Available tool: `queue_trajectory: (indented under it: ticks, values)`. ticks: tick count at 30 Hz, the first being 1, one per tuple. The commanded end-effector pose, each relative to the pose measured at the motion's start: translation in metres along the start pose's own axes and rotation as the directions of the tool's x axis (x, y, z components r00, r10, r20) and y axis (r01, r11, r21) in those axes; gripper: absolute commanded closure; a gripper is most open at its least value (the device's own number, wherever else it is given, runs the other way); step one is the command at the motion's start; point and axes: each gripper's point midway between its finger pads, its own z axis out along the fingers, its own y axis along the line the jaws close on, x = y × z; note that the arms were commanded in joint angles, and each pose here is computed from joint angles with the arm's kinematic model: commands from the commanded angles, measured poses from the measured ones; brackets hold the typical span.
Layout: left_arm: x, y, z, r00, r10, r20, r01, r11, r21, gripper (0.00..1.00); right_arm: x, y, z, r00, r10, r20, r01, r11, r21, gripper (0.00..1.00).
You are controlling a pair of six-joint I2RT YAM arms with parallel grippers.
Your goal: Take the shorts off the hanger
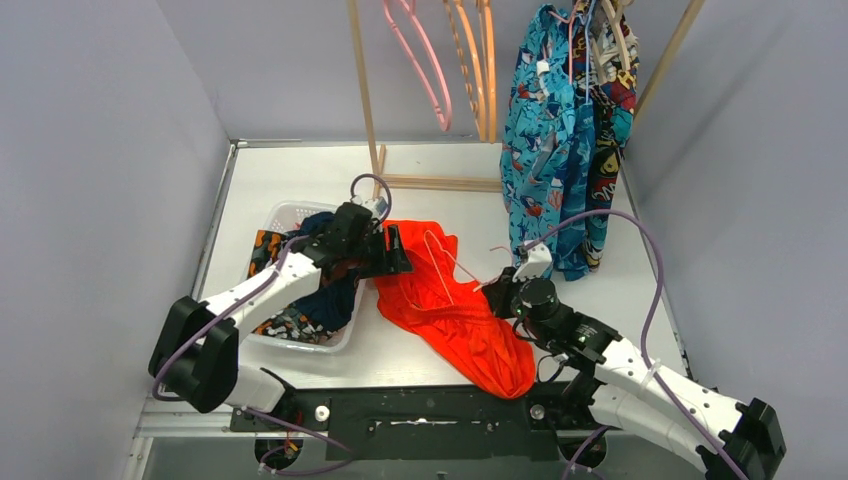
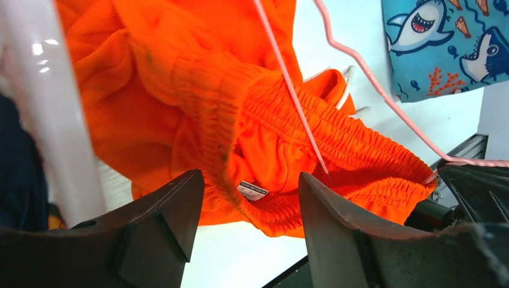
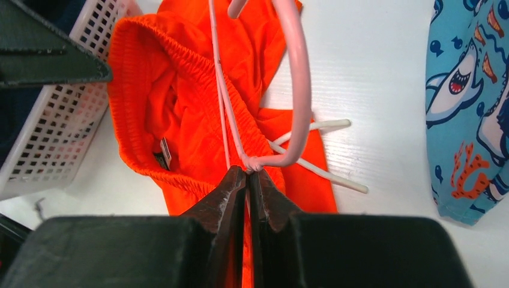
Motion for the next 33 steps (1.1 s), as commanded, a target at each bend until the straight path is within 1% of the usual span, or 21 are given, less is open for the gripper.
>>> queue_trajectory:
  ticks: [1,5,8,12,18,20,23,25,27,28,29,30,31,32,33]
  values:
    - [-0.032,-0.017,-0.024,0.985,-0.034,0.169,0.03,0.999,0.026,0.41,-0.062,0.029,0.0,0.979,0.1,0.181,-0.09,0.994,-0.061,1.0]
    - [-0.043,-0.04,-0.04,0.968,-0.046,0.249,0.029,0.997,0.072,0.41,-0.078,0.039,-0.004,0.963,0.135,0.233,-0.112,0.988,-0.111,1.0]
    - [-0.045,-0.065,-0.045,0.958,-0.08,0.274,0.032,0.984,0.178,0.41,-0.086,0.043,-0.008,0.953,0.152,0.262,-0.12,0.984,-0.135,1.0]
    - [-0.035,-0.082,-0.031,0.965,-0.149,0.215,0.081,0.952,0.295,0.41,-0.088,0.042,-0.01,0.95,0.164,0.264,-0.134,0.983,-0.129,1.0]
    - [-0.018,-0.093,-0.001,0.956,-0.255,0.147,0.184,0.907,0.379,0.41,-0.102,0.046,-0.016,0.933,0.197,0.3,-0.157,0.976,-0.151,1.0]
    - [-0.015,-0.096,0.007,0.951,-0.277,0.135,0.205,0.896,0.394,0.42,-0.103,0.045,-0.015,0.933,0.202,0.299,-0.167,0.976,-0.139,1.0]
    - [-0.018,-0.112,0.009,0.943,-0.299,0.146,0.207,0.871,0.446,0.43,-0.102,0.045,-0.013,0.93,0.215,0.296,-0.181,0.974,-0.14,1.0]
    - [-0.017,-0.116,0.015,0.943,-0.302,0.137,0.214,0.869,0.446,0.45,-0.101,0.047,-0.013,0.932,0.217,0.291,-0.179,0.972,-0.15,1.0]
    - [-0.013,-0.11,0.025,0.94,-0.319,0.121,0.241,0.873,0.423,0.47,-0.102,0.048,-0.014,0.93,0.22,0.295,-0.18,0.971,-0.157,1.0]
    - [-0.01,-0.109,0.029,0.936,-0.335,0.112,0.259,0.866,0.428,0.51,-0.105,0.049,-0.015,0.926,0.224,0.303,-0.181,0.97,-0.165,1.0]
    - [-0.01,-0.111,0.03,0.933,-0.345,0.105,0.264,0.852,0.451,0.57,-0.106,0.05,-0.015,0.924,0.224,0.309,-0.179,0.97,-0.167,1.0]
    - [-0.008,-0.113,0.031,0.93,-0.357,0.089,0.277,0.838,0.47,0.65,-0.108,0.05,-0.016,0.924,0.222,0.312,-0.177,0.97,-0.166,1.0]
    - [-0.006,-0.115,0.03,0.929,-0.362,0.076,0.282,0.826,0.488,0.75,-0.111,0.051,-0.017,0.923,0.22,0.315,-0.175,0.97,-0.167,1.0]
    - [-0.005,-0.116,0.03,0.928,-0.365,0.072,0.285,0.822,0.493,0.79,-0.11,0.051,-0.016,0.927,0.213,0.309,-0.17,0.972,-0.159,1.0]
    - [-0.005,-0.116,0.03,0.928,-0.365,0.069,0.287,0.822,0.492,0.86,-0.112,0.052,-0.017,0.927,0.212,0.309,-0.169,0.973,-0.159,1.0]
